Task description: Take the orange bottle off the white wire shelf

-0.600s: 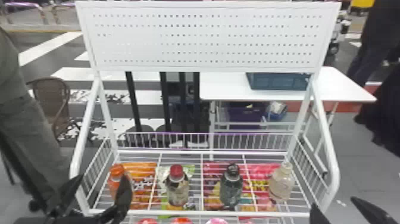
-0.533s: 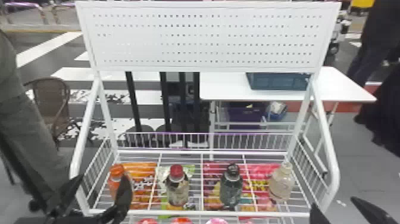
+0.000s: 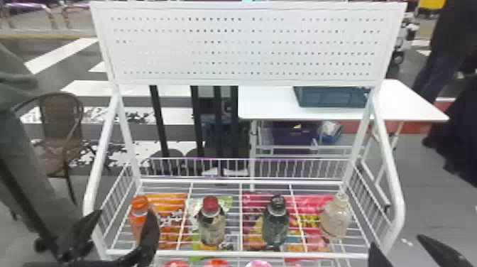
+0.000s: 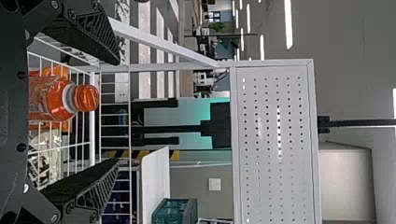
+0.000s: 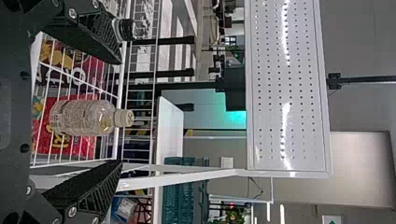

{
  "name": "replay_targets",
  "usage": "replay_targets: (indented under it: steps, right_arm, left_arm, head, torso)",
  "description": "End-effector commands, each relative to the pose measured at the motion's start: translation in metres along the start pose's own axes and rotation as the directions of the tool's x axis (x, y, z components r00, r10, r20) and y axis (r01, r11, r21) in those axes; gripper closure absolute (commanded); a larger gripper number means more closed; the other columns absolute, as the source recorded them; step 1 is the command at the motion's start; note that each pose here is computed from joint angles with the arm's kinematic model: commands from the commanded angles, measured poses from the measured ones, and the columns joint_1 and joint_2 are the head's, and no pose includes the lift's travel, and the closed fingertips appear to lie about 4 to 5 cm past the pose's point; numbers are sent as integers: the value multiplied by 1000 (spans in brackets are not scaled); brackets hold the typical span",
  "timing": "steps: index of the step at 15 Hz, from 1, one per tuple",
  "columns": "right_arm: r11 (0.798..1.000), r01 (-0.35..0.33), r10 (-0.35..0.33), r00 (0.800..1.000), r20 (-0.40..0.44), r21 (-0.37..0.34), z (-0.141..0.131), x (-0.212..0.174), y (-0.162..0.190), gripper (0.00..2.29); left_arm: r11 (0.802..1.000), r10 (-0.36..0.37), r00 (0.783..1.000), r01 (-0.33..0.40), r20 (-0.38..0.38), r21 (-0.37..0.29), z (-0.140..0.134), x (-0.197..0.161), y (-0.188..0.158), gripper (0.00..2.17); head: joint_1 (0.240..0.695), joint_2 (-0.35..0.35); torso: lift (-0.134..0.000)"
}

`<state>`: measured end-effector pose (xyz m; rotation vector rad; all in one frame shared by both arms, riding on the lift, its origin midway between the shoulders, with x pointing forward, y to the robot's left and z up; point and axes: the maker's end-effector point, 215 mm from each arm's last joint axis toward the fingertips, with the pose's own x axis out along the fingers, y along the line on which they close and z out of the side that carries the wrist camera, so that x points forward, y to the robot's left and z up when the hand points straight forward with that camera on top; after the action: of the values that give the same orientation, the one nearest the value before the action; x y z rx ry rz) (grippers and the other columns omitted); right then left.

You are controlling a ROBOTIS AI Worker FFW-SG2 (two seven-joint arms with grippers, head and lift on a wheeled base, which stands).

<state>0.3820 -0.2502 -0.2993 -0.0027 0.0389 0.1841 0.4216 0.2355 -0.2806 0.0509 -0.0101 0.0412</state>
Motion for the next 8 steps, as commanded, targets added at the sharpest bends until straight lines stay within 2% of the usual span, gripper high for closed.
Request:
replay_targets:
  steps: [1,8]
  right_arm:
    - [1000,-1,1,1000,2,-1,1,0,0,144]
    - [1000,-4,4,1000,1,-3,0,0,1,144]
  left_arm:
    - [1000,-3,1000,3,-7,4,-7,-2,-3,174]
    - [1000,-24,1000,24,-4,18,-62,0,-22,174]
  head:
    - [499,0]
    - [499,0]
  torso:
    - [0]
    - [0]
